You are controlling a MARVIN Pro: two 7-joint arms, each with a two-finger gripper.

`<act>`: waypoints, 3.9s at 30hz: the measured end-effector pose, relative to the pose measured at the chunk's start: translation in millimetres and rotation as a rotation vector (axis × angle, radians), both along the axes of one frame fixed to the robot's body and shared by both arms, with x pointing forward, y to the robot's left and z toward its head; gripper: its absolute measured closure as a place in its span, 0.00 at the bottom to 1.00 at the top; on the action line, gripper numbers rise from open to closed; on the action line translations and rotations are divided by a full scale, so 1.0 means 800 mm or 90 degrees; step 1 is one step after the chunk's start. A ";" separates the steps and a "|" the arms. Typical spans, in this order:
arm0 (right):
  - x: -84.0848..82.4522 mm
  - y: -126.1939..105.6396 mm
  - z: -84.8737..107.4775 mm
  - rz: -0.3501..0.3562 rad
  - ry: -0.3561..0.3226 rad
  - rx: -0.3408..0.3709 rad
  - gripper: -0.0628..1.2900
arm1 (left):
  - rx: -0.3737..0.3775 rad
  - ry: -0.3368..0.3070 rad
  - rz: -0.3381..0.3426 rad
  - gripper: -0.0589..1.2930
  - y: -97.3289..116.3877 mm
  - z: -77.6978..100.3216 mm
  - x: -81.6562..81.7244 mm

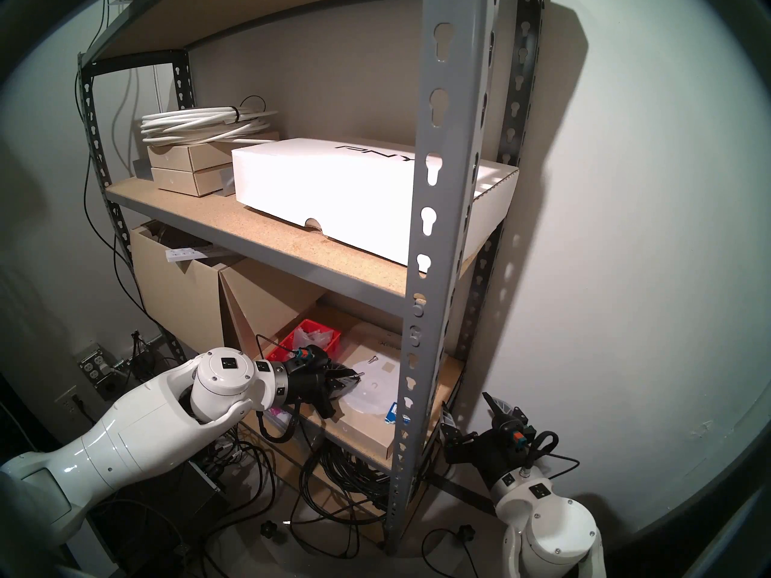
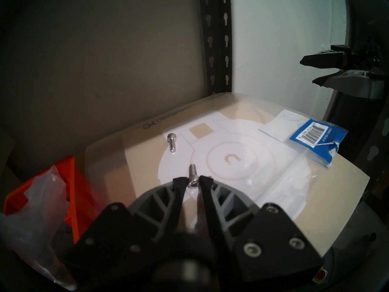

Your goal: Organize the rack shelf by putting things into a case

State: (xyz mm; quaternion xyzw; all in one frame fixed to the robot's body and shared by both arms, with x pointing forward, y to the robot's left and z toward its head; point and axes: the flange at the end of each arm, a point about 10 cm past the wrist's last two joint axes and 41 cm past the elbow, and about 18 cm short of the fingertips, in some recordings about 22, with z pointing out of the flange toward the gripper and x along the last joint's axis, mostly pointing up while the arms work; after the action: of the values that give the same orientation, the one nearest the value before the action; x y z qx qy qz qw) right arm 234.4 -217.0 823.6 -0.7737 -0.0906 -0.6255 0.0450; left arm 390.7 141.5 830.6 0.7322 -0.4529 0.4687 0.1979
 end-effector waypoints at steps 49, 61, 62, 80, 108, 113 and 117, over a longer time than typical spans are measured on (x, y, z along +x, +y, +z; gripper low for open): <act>0.000 0.000 0.000 0.000 0.000 0.000 0.05 | -0.023 -0.018 0.136 0.78 0.141 0.044 -0.043; 0.000 0.000 0.000 0.000 0.000 0.000 0.05 | -0.004 0.000 0.134 0.78 0.140 0.013 -0.031; 0.000 0.000 0.000 0.000 0.000 0.000 0.05 | -0.003 0.001 0.135 0.78 0.140 0.011 -0.030; 0.000 0.000 0.000 0.000 0.000 0.000 0.05 | 0.000 -0.002 0.135 0.47 0.132 0.011 -0.003; 0.000 0.000 0.000 0.000 0.000 0.000 0.05 | -0.049 -0.072 0.095 0.42 0.109 0.084 -0.031; 0.000 0.000 0.000 0.000 0.000 0.000 0.05 | -0.046 -0.057 0.071 0.42 0.087 0.076 -0.032; 0.000 0.000 0.000 0.000 0.000 0.000 0.05 | -0.047 -0.050 0.059 0.41 0.072 0.072 -0.027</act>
State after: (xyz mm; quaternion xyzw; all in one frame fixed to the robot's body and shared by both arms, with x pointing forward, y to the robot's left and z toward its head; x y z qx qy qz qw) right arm 234.4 -217.1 823.6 -0.7738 -0.0906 -0.6253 0.0450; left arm 369.3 198.9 888.4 0.7253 -0.4084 0.5224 0.1850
